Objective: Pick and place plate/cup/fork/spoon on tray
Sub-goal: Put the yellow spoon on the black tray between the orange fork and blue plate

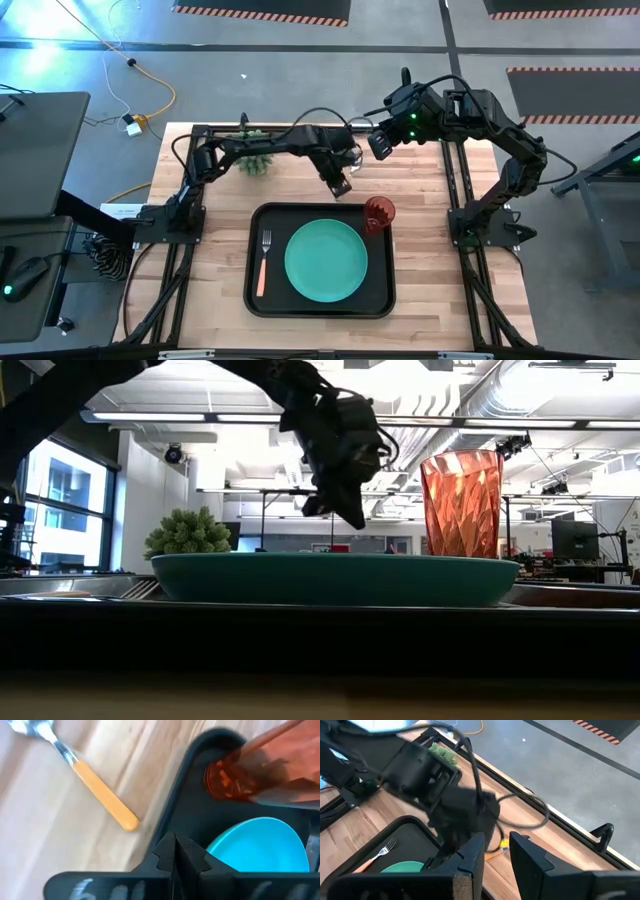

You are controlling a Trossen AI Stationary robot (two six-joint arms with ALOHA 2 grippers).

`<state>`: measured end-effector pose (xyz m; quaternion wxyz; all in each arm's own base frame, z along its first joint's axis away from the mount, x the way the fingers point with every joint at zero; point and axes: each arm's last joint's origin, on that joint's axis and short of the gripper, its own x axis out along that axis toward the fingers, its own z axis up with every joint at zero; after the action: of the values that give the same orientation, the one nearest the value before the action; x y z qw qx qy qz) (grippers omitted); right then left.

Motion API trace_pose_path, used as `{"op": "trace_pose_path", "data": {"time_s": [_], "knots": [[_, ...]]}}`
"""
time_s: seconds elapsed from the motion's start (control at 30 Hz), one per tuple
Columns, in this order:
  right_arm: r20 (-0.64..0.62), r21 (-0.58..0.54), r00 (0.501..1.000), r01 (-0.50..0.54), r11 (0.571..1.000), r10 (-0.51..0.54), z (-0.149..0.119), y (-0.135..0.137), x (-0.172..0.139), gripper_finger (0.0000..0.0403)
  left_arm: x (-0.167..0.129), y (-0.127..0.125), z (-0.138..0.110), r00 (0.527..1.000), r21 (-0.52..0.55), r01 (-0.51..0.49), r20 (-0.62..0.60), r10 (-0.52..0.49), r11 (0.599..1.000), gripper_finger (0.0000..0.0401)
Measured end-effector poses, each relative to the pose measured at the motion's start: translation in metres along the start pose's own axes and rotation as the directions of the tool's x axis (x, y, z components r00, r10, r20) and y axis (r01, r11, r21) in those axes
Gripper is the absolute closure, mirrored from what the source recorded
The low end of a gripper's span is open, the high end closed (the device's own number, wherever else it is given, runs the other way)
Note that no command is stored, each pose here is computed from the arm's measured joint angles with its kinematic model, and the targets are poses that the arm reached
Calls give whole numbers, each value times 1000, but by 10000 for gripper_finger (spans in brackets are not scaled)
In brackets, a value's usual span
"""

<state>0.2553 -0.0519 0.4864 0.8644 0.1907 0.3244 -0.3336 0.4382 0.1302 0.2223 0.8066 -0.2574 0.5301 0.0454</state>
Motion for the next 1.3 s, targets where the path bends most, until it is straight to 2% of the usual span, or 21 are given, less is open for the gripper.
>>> {"op": "trace_pose_path", "data": {"time_s": [0.2,0.3,0.47,0.63,0.83,1.03,1.23,1.3], "knots": [[0,0,1000,0,1000,0,0,0,0,320,-18,15,12,994,77,95,41,-98,993,401],[1,0,1000,2,1000,-2,0,0,0,320,-26,22,15,994,110,85,55,-92,990,401],[12,17,999,34,999,-34,3,-6,2,320,-41,31,17,996,89,73,41,-77,993,401],[-2,61,999,49,997,-49,10,-21,8,320,-59,33,17,998,82,64,2,-64,995,401],[-78,78,996,45,996,-39,20,-51,19,320,-81,27,19,998,109,61,2,-61,992,401],[-186,63,981,69,996,-56,28,-82,43,320,-116,22,13,997,123,32,66,-41,992,401],[-295,53,955,28,998,-11,35,-101,85,320,-168,14,1,982,126,-88,177,65,988,401],[-327,54,945,24,998,-5,36,-103,99,320,-182,12,-4,976,127,-101,207,73,987,401]]}}
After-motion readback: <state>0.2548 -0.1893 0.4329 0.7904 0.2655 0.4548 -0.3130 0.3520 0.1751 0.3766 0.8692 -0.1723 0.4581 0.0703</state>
